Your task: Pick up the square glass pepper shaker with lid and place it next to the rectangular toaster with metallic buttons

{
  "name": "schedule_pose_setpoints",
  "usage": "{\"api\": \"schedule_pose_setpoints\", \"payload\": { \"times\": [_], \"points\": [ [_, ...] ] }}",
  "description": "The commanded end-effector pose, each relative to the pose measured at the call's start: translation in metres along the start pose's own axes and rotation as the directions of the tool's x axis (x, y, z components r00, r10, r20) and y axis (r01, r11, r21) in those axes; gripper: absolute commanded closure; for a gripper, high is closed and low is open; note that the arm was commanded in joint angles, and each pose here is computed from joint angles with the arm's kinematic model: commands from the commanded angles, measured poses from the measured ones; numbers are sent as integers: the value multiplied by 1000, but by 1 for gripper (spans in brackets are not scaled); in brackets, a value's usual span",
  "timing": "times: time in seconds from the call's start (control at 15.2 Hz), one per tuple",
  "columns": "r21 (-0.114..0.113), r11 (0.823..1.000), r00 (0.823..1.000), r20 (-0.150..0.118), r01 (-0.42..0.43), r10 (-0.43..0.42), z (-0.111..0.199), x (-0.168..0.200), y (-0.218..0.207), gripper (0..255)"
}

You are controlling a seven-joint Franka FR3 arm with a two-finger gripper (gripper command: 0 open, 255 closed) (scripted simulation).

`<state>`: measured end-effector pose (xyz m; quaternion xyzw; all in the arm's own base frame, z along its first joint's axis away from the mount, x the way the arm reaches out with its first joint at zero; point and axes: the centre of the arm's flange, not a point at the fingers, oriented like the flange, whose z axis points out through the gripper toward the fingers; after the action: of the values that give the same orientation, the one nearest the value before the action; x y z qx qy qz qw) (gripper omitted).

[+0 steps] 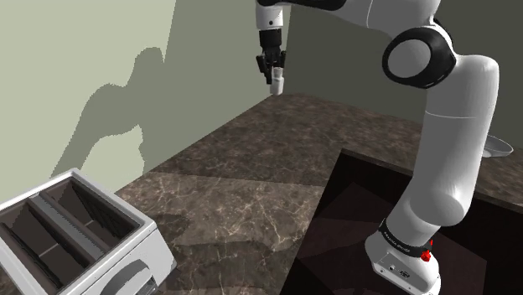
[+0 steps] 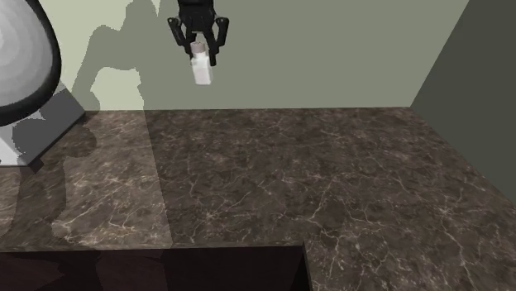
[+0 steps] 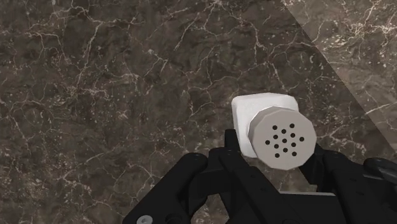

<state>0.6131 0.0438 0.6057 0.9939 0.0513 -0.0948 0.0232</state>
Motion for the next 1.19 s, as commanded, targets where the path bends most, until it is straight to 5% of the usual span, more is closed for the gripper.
{"api": "schedule_pose_setpoints", "payload": {
  "times": [0.0,1.12],
  "points": [
    [0,1000,1000,0,-1,1,1,-11,-23,255],
    [0,1000,1000,0,-1,1,11,-103,-228,255]
  ]
}}
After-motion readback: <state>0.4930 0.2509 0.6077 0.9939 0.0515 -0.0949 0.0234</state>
